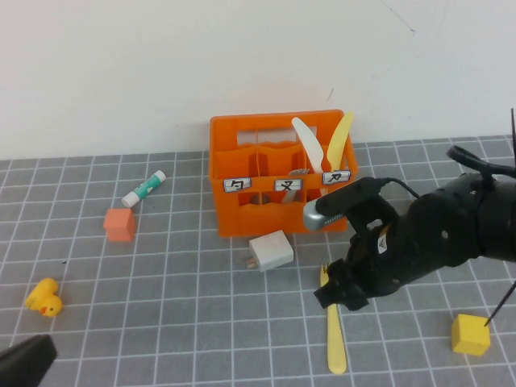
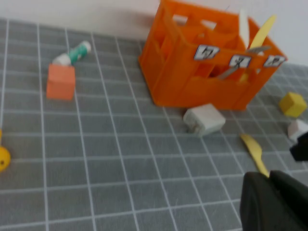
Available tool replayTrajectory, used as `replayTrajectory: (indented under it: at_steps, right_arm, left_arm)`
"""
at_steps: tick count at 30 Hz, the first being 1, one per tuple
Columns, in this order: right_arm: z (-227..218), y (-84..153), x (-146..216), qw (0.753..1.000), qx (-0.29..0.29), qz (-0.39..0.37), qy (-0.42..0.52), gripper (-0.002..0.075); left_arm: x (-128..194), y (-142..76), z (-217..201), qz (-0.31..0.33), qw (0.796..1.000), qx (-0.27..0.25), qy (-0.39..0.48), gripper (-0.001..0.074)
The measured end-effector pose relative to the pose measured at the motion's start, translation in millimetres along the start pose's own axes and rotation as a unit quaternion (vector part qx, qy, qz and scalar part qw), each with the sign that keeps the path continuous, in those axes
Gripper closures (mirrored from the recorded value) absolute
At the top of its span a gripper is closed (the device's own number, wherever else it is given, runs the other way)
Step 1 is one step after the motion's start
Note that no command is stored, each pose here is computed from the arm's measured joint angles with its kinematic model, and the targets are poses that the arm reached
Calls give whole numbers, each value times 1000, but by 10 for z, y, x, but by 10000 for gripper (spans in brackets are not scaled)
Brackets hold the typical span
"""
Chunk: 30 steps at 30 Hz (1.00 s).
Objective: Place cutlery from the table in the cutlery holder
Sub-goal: Pick up the fork
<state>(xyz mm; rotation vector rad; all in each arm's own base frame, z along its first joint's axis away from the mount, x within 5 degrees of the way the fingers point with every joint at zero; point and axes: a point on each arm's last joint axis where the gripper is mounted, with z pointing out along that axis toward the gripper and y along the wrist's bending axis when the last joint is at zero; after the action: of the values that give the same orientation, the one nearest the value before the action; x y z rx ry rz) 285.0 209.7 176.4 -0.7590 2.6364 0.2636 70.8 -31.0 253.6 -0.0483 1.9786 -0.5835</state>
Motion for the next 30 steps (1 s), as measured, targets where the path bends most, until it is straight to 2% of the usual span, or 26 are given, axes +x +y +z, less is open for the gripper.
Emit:
replayTrajectory:
  at_steps: [3, 10, 24, 27, 30]
  right_arm:
    - [92, -33, -33, 1000, 6, 6, -6, 304]
    - [418, -48, -107, 1000, 8, 12, 14, 281]
    - [750, -60, -211, 999, 11, 17, 36, 281]
    - [752, -65, -211, 999, 14, 11, 41, 300]
    - [755, -70, -199, 999, 16, -11, 49, 349]
  left_arm:
    - [-45, -32, 96, -3, 1000, -9, 21, 735]
    - [-85, -70, 278, 2, 999, -13, 37, 735]
    - [-89, -74, 294, 8, 999, -11, 36, 735]
    - [-89, -74, 294, 9, 999, -11, 36, 735]
    - [-89, -74, 294, 9, 999, -11, 36, 735]
